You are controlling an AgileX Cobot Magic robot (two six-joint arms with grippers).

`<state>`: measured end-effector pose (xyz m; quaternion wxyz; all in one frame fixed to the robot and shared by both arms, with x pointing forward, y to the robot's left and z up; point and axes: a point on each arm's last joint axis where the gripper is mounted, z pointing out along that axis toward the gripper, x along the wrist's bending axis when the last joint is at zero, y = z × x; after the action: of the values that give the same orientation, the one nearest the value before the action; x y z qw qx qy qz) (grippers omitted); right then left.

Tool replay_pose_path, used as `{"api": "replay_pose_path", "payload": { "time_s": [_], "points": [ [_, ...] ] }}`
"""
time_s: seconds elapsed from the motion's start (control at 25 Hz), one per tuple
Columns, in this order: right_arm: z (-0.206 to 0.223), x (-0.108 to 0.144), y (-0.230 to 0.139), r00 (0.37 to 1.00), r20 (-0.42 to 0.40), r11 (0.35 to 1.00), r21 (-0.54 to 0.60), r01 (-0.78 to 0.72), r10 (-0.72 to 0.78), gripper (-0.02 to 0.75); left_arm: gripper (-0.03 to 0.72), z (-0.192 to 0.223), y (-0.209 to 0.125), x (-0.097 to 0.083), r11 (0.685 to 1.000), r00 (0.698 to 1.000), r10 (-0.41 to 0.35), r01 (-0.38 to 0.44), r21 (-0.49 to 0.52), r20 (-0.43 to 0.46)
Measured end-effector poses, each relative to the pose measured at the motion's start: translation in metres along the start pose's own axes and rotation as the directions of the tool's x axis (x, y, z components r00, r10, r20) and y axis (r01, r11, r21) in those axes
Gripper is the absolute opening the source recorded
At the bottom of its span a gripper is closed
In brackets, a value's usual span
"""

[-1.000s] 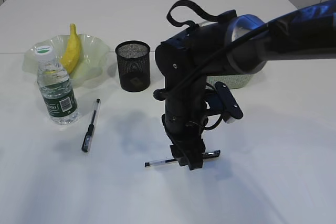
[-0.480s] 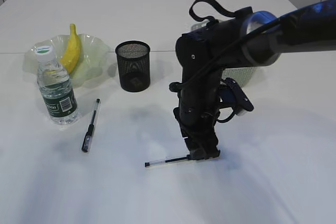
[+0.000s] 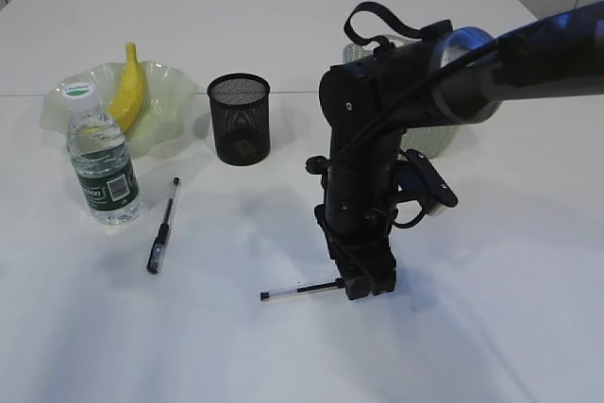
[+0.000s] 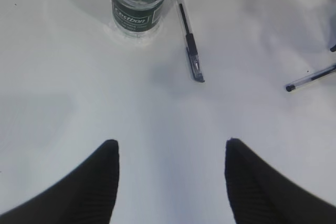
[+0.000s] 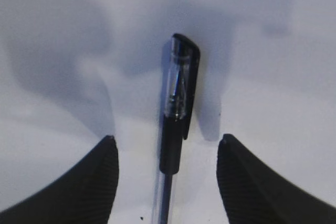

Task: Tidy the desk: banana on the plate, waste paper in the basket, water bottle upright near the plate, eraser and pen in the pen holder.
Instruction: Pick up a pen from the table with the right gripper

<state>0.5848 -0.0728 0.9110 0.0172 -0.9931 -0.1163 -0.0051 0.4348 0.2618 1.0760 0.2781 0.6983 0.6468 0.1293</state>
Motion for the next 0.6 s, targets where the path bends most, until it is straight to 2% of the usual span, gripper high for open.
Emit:
{"api": "replay_pose_path", "payload": {
  "time_s": [0.6],
  "points": [
    [0.013,0.001,-0.001,1.0,0.029,1.0,-0.003,0.009,-0.008,0.445,0.454,0.0,0.001,0.0,1.0,1.0,0.0,0.0,-0.01,0.0]
  ]
}}
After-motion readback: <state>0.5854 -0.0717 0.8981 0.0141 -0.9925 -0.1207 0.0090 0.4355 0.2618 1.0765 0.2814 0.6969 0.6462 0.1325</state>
